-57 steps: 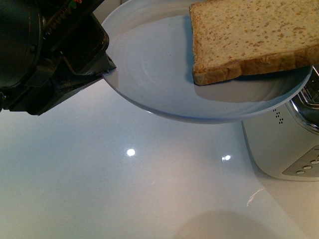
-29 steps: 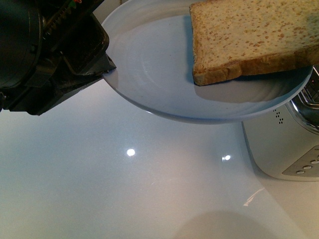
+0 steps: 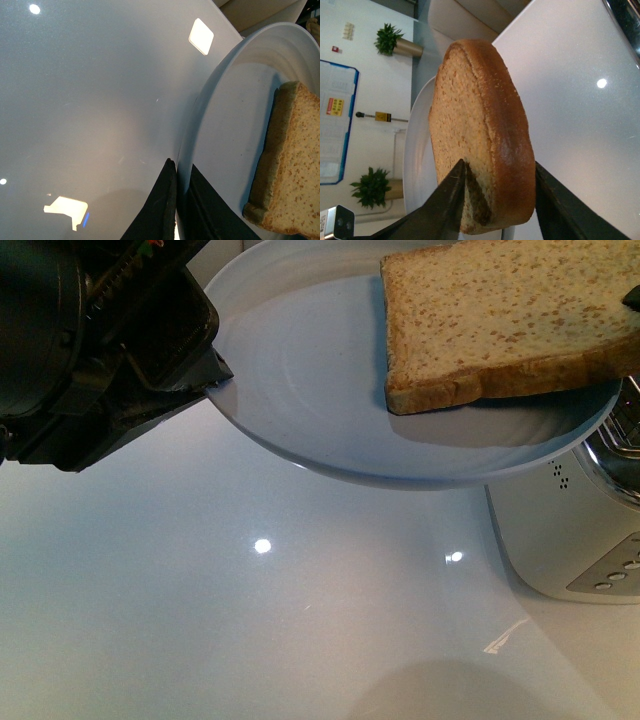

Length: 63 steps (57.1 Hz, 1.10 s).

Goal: Left arm holds plate, right arm toasts bread

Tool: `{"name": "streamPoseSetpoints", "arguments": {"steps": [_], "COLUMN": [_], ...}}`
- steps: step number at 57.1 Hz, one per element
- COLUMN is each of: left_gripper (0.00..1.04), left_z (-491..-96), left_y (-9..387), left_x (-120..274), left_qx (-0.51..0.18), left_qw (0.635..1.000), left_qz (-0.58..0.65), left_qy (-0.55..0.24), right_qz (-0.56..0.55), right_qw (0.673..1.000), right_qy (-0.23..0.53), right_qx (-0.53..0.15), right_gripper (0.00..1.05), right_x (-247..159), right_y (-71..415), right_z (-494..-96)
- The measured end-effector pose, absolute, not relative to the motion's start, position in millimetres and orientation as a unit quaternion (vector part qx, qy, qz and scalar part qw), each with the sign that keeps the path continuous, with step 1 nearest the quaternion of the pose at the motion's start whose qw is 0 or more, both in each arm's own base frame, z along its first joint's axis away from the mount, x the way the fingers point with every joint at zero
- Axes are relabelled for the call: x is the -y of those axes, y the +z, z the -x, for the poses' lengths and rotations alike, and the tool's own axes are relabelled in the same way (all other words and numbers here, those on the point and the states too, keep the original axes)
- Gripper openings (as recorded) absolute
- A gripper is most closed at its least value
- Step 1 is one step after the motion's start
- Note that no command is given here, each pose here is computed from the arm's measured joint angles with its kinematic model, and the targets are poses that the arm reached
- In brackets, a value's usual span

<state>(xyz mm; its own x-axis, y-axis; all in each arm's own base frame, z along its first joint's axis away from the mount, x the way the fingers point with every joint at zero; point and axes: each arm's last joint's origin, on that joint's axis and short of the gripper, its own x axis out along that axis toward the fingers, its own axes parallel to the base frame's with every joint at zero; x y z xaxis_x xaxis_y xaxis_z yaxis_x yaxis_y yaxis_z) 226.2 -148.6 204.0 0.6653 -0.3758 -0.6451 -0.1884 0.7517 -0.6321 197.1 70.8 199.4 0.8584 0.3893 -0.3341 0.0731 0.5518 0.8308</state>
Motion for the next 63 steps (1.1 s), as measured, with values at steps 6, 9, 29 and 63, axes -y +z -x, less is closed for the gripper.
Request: {"name": "streamPoseSetpoints", "arguments": {"steps": [6,9,29,63], "left_gripper": [0.03,0.03,0.03,0.03], "left_z": [-226.1,-226.2,-226.2,-226.2], "left_y": [203.9,204.0,204.0,204.0], "left_x": [148.6,148.6,148.6,148.6], "left_qx": [-0.405,-0.405,-0.405,-0.406], "left_qw": [0.844,0.844,0.843,0.843], "left_qz": [0.348,0.348,0.348,0.348], "left_qy": [-0.055,-0.055,-0.056,-0.056], "right_qz": [-0.466,-0.466,-0.466,-0.257], "right_qw": [0.844,0.844,0.852,0.963], "right_qy": [0.095,0.094,0.093,-0.021], "right_qx": [-0.249,-0.249,-0.219,-0.073], "right_gripper": [0.04,0.03,0.03,0.03], "right_x": [-70.9,-70.5,-56.2,-3.1], "right_y": [199.7,199.7,224.4,294.6], "right_z": [-197.1,-197.0,-194.8,-201.9]}}
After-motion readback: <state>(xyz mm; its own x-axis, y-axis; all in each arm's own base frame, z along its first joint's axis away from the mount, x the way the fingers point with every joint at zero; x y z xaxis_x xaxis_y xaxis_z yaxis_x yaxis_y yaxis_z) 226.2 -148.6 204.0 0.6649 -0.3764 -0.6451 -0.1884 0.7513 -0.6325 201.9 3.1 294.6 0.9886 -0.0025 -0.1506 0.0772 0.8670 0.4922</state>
